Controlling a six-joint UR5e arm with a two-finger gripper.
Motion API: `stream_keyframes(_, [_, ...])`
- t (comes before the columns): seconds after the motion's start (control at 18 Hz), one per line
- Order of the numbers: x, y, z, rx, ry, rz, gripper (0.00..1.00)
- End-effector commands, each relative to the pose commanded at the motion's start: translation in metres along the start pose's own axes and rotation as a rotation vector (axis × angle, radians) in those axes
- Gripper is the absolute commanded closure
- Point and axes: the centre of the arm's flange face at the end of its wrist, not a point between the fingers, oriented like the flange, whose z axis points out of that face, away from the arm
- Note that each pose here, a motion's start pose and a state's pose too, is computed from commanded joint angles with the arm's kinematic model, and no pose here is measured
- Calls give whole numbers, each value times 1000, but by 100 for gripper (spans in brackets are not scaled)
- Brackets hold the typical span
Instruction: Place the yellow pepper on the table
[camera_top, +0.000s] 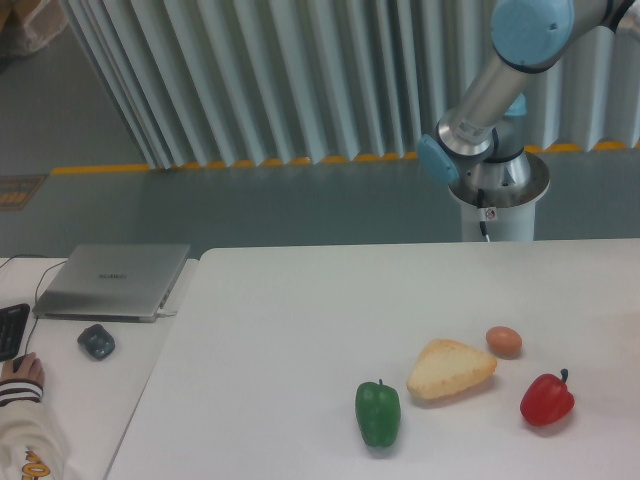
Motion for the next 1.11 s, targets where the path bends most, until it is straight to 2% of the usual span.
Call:
stream_keyframes(0.11, [1, 0, 3, -8, 1, 2, 8])
stream_keyframes(0.22, [2, 1, 4, -20, -5, 4, 16])
stream_keyframes(0.33, [3, 0, 2, -20, -7, 5, 29])
stream_keyframes(0.56, [7, -6, -4, -43, -30, 22, 34])
stream_keyframes(0.94, [14, -13, -29, -43, -16, 25, 41])
stream_keyframes(1.11, [29, -19, -41, -17, 44, 23, 41])
